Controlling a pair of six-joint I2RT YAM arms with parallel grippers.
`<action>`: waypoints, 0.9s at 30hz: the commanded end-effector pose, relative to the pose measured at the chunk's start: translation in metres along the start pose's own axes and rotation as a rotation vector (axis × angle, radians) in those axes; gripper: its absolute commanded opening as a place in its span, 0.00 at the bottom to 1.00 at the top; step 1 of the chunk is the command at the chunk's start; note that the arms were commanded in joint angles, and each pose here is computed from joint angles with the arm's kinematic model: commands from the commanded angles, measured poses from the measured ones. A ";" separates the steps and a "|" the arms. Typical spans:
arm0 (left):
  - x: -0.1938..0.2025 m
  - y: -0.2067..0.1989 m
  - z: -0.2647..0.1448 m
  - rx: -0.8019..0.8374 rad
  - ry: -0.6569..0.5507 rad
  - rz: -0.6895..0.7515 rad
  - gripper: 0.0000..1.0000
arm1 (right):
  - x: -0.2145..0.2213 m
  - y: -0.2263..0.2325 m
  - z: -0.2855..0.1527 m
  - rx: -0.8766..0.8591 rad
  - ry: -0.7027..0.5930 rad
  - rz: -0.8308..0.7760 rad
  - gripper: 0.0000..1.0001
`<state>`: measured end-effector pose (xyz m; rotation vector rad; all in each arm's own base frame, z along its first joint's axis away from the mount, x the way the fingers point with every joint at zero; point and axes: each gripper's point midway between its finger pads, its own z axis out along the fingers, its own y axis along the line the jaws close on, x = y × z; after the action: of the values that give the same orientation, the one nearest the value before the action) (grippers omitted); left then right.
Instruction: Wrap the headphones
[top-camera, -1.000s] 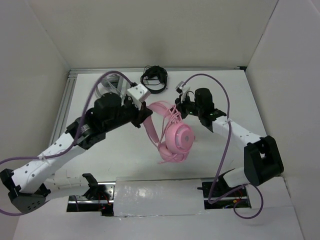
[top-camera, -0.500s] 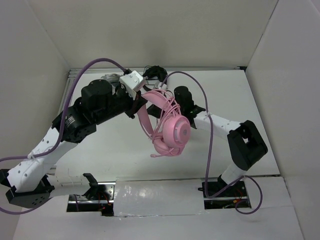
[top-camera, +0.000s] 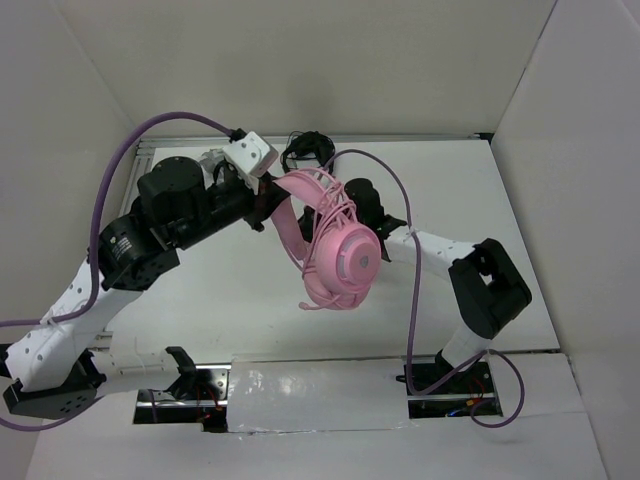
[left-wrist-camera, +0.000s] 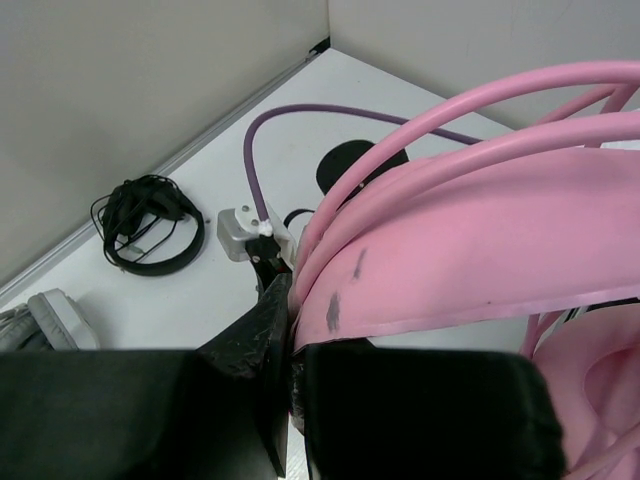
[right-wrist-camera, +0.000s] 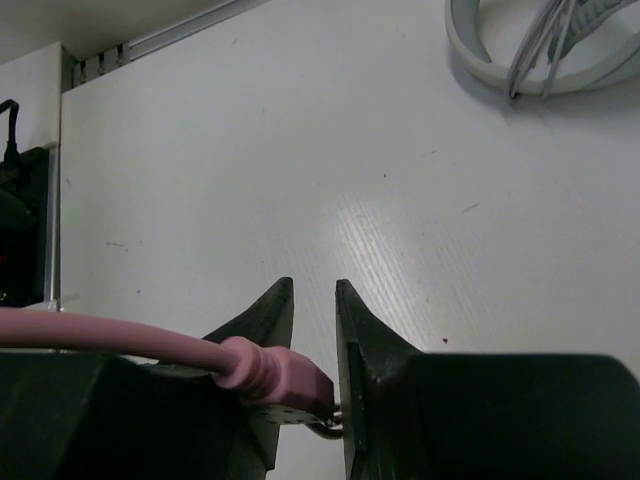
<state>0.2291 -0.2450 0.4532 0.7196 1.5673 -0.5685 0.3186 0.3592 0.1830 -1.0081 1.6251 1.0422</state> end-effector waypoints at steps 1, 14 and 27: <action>-0.103 -0.006 -0.041 0.037 -0.367 -0.065 0.00 | 0.003 0.000 -0.003 0.027 -0.005 0.002 0.31; -0.124 -0.005 -0.059 0.043 -0.424 -0.069 0.00 | 0.018 -0.003 0.009 0.004 0.003 0.056 0.36; -0.133 0.005 -0.063 -0.013 -0.451 -0.106 0.00 | 0.023 0.014 0.020 -0.031 -0.045 0.063 0.03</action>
<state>0.2104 -0.2321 0.5180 0.6488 1.3900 -0.6408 0.3110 0.3706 0.1588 -0.9557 1.6649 1.1083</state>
